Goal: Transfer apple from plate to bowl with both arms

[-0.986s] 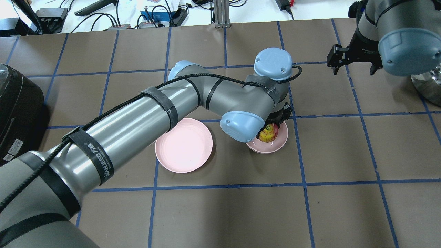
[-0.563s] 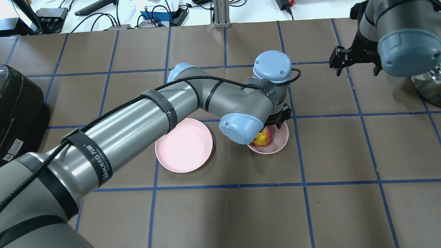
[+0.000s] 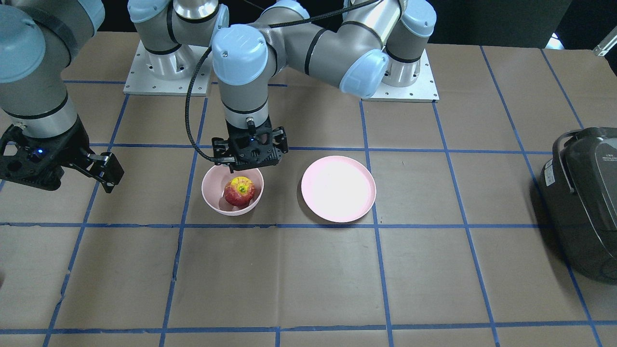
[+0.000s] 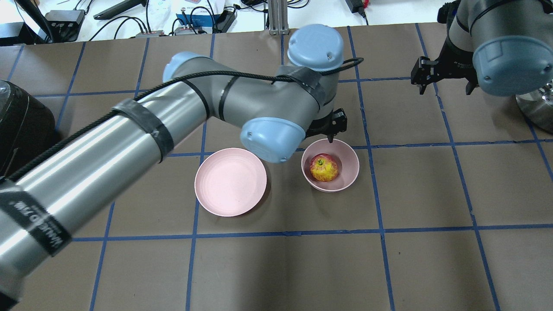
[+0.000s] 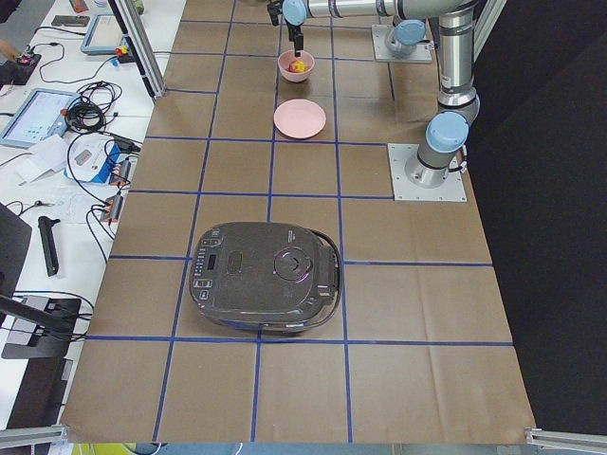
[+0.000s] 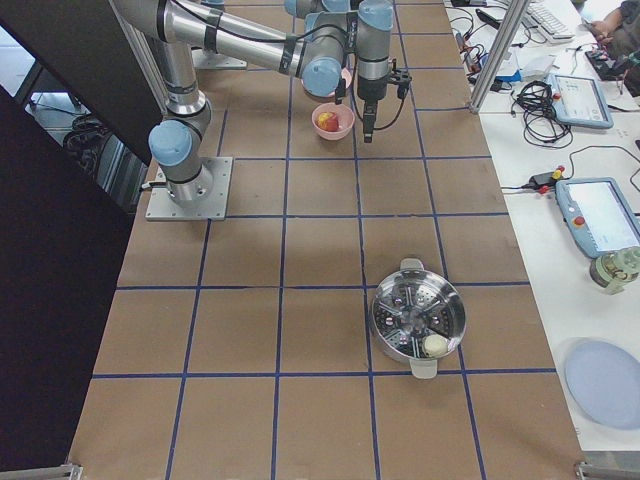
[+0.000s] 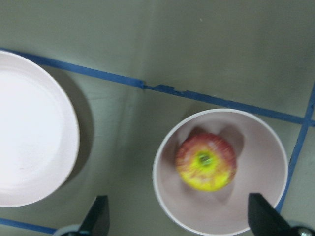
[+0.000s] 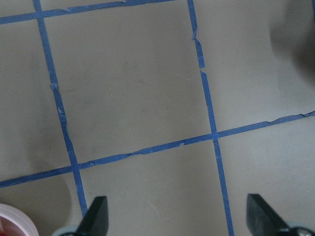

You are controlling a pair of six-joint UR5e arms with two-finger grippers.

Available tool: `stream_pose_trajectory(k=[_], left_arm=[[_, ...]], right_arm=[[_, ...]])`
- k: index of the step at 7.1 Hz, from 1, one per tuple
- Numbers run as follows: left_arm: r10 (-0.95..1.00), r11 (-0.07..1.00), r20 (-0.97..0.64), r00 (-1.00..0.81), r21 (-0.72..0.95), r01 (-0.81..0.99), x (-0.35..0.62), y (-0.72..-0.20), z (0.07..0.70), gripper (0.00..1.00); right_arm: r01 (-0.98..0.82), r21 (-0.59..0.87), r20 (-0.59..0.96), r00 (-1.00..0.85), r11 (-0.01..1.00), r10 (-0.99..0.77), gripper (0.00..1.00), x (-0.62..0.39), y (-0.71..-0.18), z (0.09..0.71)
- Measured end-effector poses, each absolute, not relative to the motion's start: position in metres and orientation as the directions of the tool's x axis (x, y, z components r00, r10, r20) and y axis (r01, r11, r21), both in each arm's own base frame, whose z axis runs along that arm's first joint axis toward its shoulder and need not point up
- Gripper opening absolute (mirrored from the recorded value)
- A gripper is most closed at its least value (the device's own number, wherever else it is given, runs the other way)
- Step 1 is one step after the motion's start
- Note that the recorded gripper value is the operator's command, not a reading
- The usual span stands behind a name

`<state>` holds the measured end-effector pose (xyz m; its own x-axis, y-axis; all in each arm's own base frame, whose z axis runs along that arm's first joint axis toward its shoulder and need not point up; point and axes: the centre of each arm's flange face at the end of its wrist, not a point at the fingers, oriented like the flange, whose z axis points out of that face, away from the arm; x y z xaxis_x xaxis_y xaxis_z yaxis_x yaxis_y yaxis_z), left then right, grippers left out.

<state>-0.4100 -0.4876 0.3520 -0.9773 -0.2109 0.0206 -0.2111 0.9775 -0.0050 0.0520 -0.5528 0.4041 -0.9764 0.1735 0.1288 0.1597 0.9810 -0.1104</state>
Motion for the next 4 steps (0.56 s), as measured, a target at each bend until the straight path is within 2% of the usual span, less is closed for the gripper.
stream_pose_trajectory(k=[2,4], left_arm=[[-0.091,0.996,0.007,-0.996,0.005,-0.091,-0.311,-0.501,0.427,1.0],[-0.044,0.999,0.003,-0.999,0.02,-0.044,-0.219,-0.496,0.479,1.0]], right_arm=[[0.13,-0.127,0.026,-0.991,0.983,0.135,1.0,0.089,-0.549,0.413],[0.118,-0.148,-0.007,-0.993,0.982,0.118,1.0,0.135,-0.542,0.424]])
